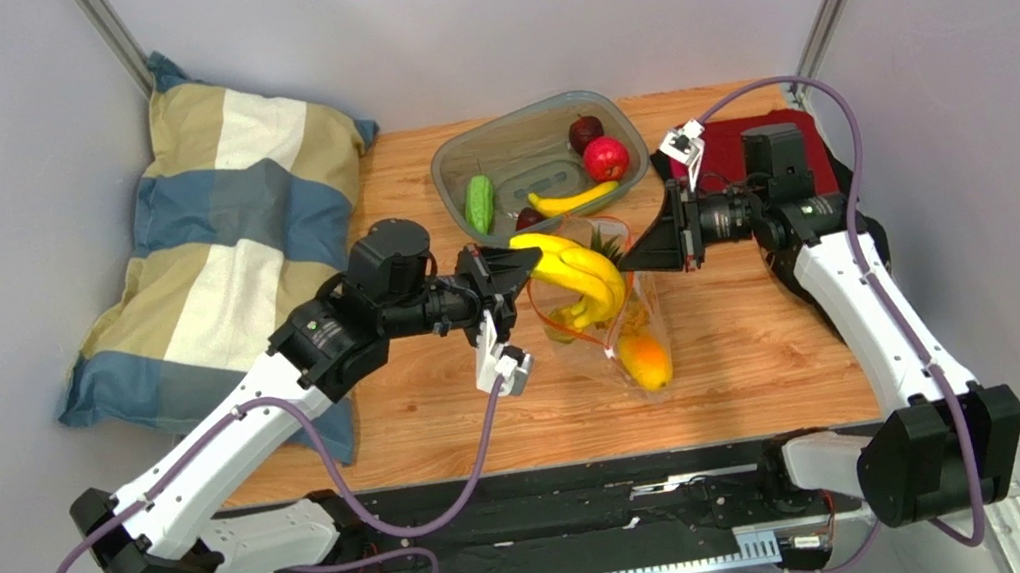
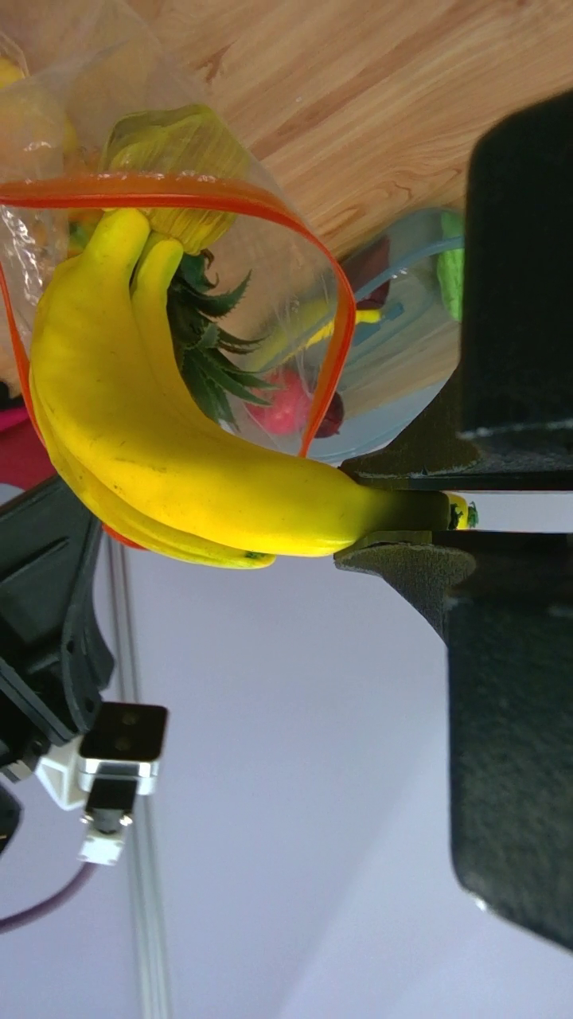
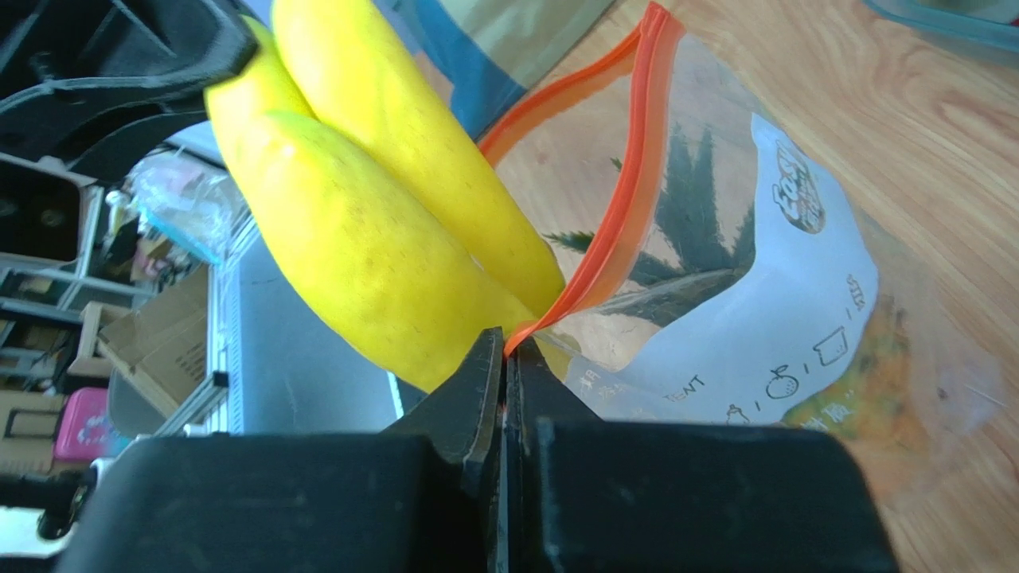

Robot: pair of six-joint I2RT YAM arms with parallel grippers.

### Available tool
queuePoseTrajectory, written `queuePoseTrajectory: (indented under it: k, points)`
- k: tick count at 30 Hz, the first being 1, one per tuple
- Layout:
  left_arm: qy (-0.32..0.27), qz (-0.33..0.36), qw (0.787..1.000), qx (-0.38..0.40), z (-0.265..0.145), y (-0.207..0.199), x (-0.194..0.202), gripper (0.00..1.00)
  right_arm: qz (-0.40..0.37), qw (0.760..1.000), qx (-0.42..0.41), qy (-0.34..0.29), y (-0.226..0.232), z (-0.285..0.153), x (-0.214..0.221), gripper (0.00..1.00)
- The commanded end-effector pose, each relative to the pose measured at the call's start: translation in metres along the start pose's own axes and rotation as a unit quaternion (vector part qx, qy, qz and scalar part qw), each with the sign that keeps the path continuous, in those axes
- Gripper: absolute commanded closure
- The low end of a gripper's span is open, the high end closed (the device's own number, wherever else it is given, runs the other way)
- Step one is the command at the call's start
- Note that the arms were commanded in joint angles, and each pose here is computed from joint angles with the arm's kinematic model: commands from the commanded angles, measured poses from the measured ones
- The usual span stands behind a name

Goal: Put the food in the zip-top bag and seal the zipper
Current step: Place the fake fruit in the zipper food storage bag.

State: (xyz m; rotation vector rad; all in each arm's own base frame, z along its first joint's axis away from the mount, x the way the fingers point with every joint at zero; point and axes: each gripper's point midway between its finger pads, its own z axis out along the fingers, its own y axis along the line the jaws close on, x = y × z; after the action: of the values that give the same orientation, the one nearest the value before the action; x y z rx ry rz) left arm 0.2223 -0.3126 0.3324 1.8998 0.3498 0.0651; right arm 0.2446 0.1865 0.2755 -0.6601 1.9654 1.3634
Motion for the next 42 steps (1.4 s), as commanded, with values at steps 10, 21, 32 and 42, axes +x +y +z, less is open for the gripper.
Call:
queuePoseTrajectory:
  k: [10,21,32,42]
  points:
    - [-0.153,0.049,0.987,0.026,0.035,-0.023,-0.043,1.0,-0.068,0.981,-0.167,0.064,0.041,-0.008,0.029,1.0]
    - [-0.182,0.002,0.982,0.041,0.058,-0.024,-0.043,0.38,-0.058,0.98,-0.18,0.068,0.042,-0.007,0.033,1.0]
    - [-0.141,-0.092,0.977,0.13,-0.013,-0.049,-0.049,0.1,-0.053,0.98,-0.178,0.071,0.038,-0.006,0.036,1.0]
    - [-0.136,-0.118,0.944,0.277,-0.009,-0.096,-0.036,0.23,-0.051,0.98,-0.179,0.069,0.04,-0.006,0.035,1.0]
